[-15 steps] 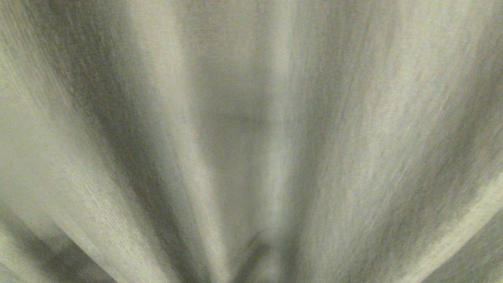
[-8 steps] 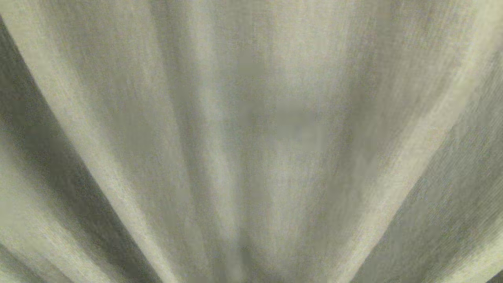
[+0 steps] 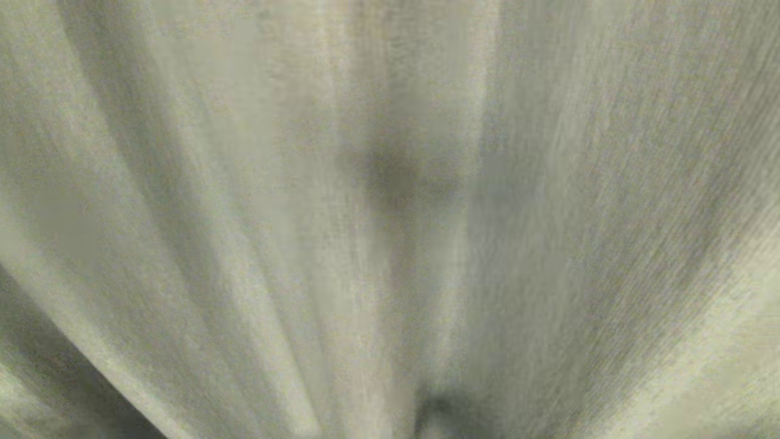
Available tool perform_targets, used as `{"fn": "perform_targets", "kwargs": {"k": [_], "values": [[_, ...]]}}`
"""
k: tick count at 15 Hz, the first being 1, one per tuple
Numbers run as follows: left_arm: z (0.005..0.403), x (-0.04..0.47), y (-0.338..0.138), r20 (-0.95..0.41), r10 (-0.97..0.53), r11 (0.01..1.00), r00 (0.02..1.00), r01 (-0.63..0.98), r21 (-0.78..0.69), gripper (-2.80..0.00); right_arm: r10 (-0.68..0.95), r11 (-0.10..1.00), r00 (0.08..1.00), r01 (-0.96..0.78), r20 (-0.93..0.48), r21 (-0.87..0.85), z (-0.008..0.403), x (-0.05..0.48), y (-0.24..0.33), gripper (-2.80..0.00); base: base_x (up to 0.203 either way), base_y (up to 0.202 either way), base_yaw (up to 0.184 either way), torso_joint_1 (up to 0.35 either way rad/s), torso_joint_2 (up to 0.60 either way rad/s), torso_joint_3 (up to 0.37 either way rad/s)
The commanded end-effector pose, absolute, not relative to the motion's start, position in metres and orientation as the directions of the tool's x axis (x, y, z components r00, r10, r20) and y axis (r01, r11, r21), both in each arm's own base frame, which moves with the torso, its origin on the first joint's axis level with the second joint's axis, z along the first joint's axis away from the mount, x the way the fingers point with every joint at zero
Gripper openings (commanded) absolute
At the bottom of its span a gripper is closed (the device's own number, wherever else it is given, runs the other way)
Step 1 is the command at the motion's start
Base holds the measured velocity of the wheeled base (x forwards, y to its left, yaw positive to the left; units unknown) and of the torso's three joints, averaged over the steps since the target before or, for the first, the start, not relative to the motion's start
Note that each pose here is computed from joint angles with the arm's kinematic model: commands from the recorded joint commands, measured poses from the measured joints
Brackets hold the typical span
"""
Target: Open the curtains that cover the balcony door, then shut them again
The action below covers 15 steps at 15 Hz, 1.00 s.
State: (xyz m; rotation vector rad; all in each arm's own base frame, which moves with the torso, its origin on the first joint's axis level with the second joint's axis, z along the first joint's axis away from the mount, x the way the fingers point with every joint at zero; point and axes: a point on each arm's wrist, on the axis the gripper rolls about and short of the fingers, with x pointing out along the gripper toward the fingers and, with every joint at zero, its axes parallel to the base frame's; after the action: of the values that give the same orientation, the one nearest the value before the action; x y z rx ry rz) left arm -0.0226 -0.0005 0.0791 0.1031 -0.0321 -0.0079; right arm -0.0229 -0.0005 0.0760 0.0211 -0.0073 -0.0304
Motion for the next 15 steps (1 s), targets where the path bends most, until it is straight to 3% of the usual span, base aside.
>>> {"fn": "perform_targets", "kwargs": {"k": [1,15], "values": [[0.0791,-0.0227,-0.0005,0.034,-0.009,0.995,0.999,0.006,0.103,-2.8,-0.031,0.999,1.0,0.031,0.006,0.022,0.0761,-0.0228,-0.0006,-2.8,0.0,-0.196,0.002,-0.002,0.0,0.002],[0.0791,-0.0227,-0.0005,0.034,-0.011,0.994,0.999,0.007,0.109,-2.8,-0.031,0.999,1.0,0.031,0.006,0.022,0.0761,-0.0228,-0.0006,-2.8,0.0,-0.19,0.003,0.002,0.0,0.003]]}}
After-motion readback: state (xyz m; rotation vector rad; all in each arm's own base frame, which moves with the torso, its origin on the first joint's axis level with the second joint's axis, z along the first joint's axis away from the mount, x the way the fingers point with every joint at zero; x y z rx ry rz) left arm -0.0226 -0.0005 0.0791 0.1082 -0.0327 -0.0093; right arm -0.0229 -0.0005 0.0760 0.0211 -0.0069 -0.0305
